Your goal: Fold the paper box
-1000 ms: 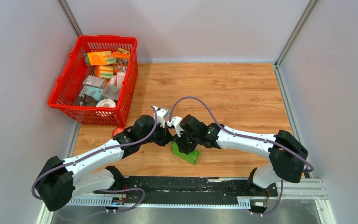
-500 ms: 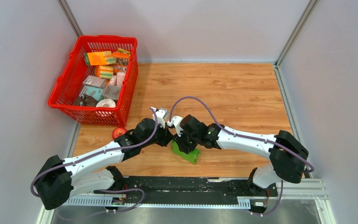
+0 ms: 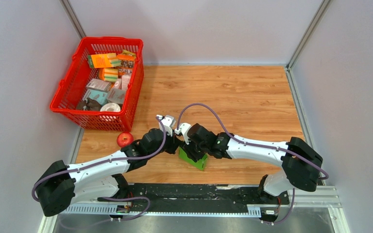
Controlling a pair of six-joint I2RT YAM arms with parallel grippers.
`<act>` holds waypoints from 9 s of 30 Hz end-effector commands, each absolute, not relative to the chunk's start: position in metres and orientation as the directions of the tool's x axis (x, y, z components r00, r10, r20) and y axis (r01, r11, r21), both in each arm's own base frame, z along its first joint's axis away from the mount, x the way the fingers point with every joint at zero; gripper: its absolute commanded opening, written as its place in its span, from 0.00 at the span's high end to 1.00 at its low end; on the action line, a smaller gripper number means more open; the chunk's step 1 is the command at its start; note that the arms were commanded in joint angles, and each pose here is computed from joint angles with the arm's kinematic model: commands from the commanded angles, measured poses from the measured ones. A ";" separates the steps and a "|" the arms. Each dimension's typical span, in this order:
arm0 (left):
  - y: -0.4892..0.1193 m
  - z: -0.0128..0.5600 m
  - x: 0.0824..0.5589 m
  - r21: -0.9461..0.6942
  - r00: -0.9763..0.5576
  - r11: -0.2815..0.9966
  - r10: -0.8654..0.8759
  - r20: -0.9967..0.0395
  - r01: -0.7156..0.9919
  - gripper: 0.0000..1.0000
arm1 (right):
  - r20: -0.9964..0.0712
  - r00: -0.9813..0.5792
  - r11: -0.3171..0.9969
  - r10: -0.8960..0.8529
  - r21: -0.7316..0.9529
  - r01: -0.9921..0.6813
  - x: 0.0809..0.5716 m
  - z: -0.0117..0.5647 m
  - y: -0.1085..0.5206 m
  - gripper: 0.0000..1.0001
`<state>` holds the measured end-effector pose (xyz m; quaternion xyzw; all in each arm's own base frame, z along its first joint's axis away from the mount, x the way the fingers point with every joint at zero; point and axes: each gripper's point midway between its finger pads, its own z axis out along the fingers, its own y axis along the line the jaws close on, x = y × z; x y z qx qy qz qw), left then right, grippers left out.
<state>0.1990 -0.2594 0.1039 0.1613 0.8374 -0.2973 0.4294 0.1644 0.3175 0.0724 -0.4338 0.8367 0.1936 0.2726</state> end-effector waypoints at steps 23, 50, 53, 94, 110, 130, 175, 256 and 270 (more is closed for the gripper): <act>-0.282 0.096 0.135 -0.521 -0.716 0.634 0.075 -0.694 0.571 1.00 | -0.683 -0.458 0.618 -0.570 0.011 -0.786 0.179 0.066 0.326 0.66; -0.236 0.086 0.151 -0.304 -0.646 0.775 0.170 -0.744 0.554 1.00 | -0.699 -0.455 0.622 -0.552 0.019 -0.783 0.174 0.073 0.327 0.59; -0.236 0.091 0.153 -0.303 -0.637 0.778 0.157 -0.755 0.550 1.00 | -0.694 -0.454 0.619 -0.559 0.015 -0.785 0.173 0.071 0.326 0.59; -0.274 0.148 0.205 -0.264 -0.462 0.708 0.097 -0.882 0.654 0.81 | -0.740 -0.409 0.547 -0.535 0.066 -0.834 0.162 0.076 0.335 0.66; -0.245 0.143 0.197 -0.300 -0.408 0.729 -0.031 -0.913 0.616 0.73 | -0.749 -0.424 0.542 -0.509 0.104 -0.834 0.163 0.076 0.333 0.70; -0.259 0.138 0.190 -0.394 -0.484 0.670 -0.058 -0.873 0.630 0.62 | -0.745 -0.428 0.495 -0.512 0.152 -0.855 0.159 0.076 0.337 0.71; -0.263 0.128 0.190 -0.356 -0.491 0.672 0.013 -0.871 0.650 0.82 | -0.746 -0.425 0.488 -0.513 0.154 -0.859 0.159 0.078 0.338 0.71; -0.245 0.101 0.186 -0.303 -0.478 0.712 0.053 -0.877 0.634 1.00 | -0.642 -0.673 0.774 -0.366 0.191 -0.603 0.168 0.101 0.300 0.32; -0.253 0.100 0.181 -0.323 -0.491 0.699 0.045 -0.870 0.638 1.00 | -0.497 -0.862 0.852 -0.095 0.407 -0.328 0.126 0.129 0.261 0.45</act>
